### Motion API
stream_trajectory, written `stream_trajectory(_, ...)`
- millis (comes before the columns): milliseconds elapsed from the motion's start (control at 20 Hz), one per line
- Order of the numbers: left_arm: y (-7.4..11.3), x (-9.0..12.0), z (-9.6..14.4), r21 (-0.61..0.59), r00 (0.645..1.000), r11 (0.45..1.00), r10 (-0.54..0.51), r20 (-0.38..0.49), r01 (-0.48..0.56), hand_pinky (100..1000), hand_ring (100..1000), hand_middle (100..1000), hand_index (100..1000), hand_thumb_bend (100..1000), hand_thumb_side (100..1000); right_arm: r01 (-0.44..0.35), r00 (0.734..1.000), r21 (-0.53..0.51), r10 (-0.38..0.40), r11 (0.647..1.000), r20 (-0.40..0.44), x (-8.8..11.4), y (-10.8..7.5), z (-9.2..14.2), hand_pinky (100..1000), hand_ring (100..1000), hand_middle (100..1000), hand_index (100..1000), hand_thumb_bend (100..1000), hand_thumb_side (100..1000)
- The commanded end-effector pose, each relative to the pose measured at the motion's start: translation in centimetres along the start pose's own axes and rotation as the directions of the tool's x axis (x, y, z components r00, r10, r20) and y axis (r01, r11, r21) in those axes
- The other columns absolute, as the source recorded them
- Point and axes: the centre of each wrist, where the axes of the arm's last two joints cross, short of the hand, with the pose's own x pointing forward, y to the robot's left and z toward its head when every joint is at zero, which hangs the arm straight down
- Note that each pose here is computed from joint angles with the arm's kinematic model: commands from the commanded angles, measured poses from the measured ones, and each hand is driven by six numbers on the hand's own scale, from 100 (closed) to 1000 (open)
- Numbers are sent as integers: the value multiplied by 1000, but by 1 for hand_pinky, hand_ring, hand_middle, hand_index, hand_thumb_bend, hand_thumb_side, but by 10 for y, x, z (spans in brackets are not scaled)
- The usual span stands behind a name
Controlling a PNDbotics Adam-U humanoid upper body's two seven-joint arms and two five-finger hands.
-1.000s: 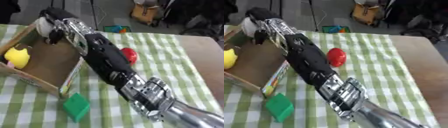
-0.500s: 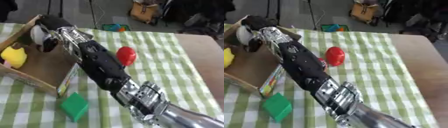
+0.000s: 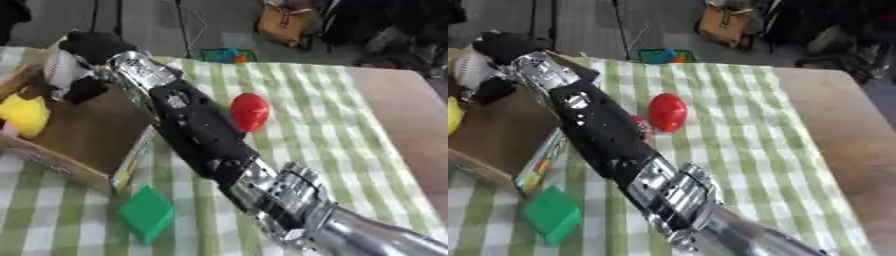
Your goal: Pick up objects on the table and place them in the box.
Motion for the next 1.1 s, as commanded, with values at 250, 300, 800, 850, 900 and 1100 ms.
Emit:
stream_trajectory(250,-2,4,-5,-1,1000,1000,4,24,-4,723,570,646,704,100,1000,-84,996,-65,82,994,-38,-4,-14,1,1000,1000,1000,1000,411,899)
stream_trajectory(300,-2,4,-5,-1,1000,1000,4,23,-4,724,570,646,704,100,1000,-85,996,-49,83,995,-34,-5,-11,1,1000,1000,1000,1000,453,1000)
stream_trajectory(800,-1,4,-5,3,1000,1000,0,23,0,723,569,644,703,100,1000,235,965,-120,-246,965,-92,-14,-8,2,880,1000,1000,1000,100,1000)
stream_trajectory(850,-1,4,-5,3,1000,1000,0,23,0,723,569,644,703,100,1000,249,961,-116,-260,962,-95,-14,-7,2,880,1000,1000,1000,100,1000)
stream_trajectory(900,-1,4,-5,3,1000,1000,-1,23,1,723,568,644,703,100,1000,250,960,-124,-263,960,-99,-14,-9,2,866,990,1000,1000,155,838)
stream_trajectory(1100,-2,4,-5,1,1000,1000,1,22,-1,721,567,642,702,100,1000,213,968,-108,-225,971,-112,-12,-6,2,909,1000,1000,1000,418,656)
